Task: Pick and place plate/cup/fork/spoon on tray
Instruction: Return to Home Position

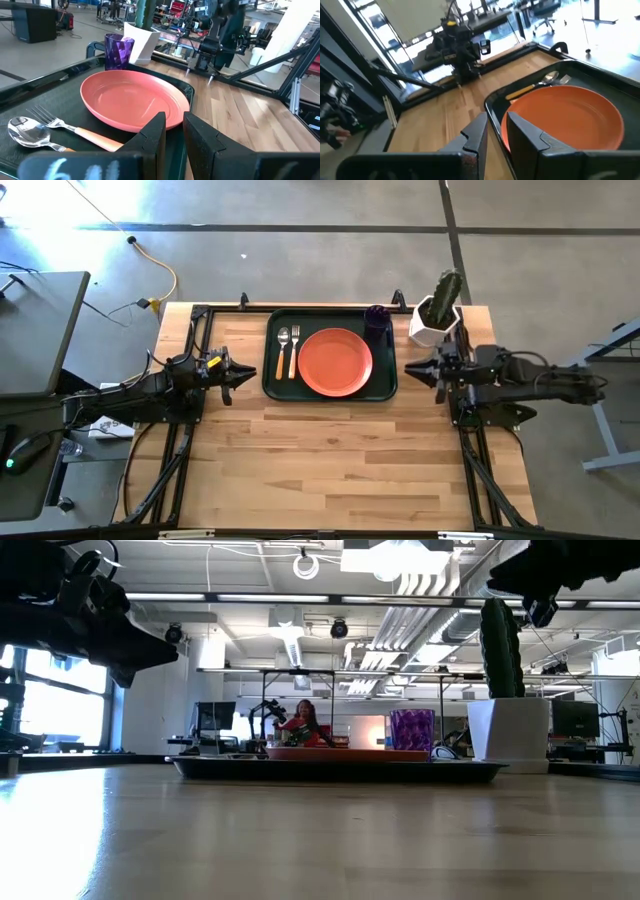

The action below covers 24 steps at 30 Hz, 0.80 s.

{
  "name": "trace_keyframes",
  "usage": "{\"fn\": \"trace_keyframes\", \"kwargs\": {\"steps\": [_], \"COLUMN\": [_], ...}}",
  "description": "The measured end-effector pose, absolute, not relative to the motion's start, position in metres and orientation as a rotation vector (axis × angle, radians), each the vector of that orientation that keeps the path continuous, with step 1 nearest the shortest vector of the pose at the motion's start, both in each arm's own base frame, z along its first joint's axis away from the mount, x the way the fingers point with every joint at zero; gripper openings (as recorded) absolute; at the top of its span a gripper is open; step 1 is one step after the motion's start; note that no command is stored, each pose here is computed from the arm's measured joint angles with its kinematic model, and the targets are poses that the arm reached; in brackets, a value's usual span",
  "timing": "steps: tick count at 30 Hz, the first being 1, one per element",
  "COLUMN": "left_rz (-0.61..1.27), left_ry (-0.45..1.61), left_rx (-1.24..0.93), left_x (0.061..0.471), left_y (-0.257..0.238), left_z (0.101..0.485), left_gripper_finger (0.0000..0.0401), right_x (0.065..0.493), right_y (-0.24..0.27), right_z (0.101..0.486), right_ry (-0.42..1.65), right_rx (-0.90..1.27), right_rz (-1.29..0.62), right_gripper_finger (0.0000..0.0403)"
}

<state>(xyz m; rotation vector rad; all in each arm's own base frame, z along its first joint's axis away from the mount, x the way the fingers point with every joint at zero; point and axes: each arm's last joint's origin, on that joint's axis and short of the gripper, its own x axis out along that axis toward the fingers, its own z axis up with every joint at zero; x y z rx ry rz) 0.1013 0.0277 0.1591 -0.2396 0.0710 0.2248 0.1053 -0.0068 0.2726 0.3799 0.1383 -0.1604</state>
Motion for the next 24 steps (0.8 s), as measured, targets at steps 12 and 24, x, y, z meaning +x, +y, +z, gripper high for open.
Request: {"fn": "trace_keyframes", "kwargs": {"steps": [12, 24], "left_rz": [0.225, 0.222], "left_ry": [0.071, 0.077], "left_rx": [-0.240, -0.188], "left_x": [0.101, 0.101], "left_y": [0.028, 0.028], "left_z": [0.159, 0.159], "left_gripper_finger": [0.0056, 0.0056], "right_x": [0.105, 0.103], "right_y": [-0.005, -0.003], "right_z": [0.214, 0.174], "right_ry": [0.023, -0.009], "right_rx": [0.420, 0.498], "right_rz": [-0.092, -0.001], "right_gripper_finger": [0.0064, 0.0064]}}
